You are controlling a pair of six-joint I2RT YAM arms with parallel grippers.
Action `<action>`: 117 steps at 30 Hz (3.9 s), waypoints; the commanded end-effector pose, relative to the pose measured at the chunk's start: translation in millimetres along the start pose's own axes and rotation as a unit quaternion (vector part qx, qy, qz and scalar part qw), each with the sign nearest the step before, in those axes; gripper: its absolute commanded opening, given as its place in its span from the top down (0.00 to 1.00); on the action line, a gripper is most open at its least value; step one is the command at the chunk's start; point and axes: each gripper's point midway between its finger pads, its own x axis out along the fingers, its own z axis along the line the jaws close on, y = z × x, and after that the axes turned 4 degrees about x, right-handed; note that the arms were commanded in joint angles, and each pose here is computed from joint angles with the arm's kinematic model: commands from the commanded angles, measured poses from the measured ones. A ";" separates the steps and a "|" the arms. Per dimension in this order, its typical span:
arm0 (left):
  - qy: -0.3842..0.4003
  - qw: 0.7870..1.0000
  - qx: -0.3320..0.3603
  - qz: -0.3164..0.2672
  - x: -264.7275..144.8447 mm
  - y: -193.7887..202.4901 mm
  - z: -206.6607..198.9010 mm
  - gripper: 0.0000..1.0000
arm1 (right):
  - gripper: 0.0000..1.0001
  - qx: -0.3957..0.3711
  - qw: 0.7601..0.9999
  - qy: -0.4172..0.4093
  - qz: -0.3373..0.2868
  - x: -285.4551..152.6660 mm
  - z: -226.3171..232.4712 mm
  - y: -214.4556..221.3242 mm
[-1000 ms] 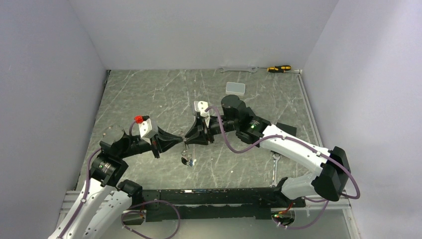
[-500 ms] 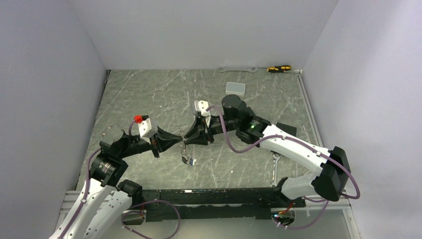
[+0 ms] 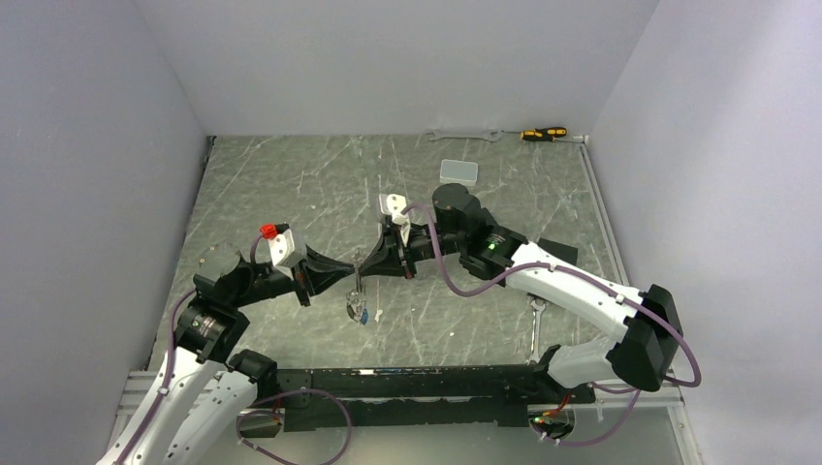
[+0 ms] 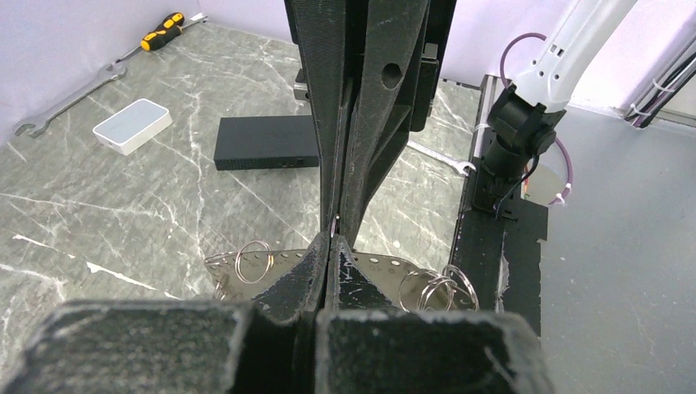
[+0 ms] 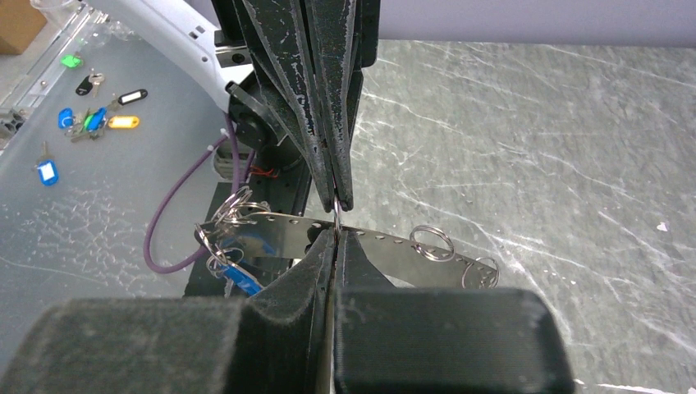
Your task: Put the keys on the keyring
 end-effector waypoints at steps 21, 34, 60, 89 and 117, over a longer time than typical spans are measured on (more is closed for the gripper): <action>-0.040 0.998 0.015 0.040 -1.1 3.8 19.7 0.03 | 1.00 0.151 0.896 0.314 0.276 -54.8 -73.5 71.8; -0.035 0.996 -0.019 0.074 17.6 22.3 35.6 0.24 | 1.00 0.182 0.822 0.368 0.394 -73.2 -78.0 119.1; 0.115 0.992 -0.013 0.051 30.5 15.4 -13.1 0.47 | 1.00 0.080 0.969 0.133 0.194 -41.8 -11.2 32.5; 0.187 0.977 -0.023 0.096 50.9 38.5 -27.9 0.67 | 1.00 0.036 0.976 0.081 0.197 -33.2 8.2 34.5; 0.158 0.984 -0.003 0.085 48.4 31.6 -22.5 0.55 | 1.00 0.029 0.975 0.068 0.212 -30.8 22.0 42.4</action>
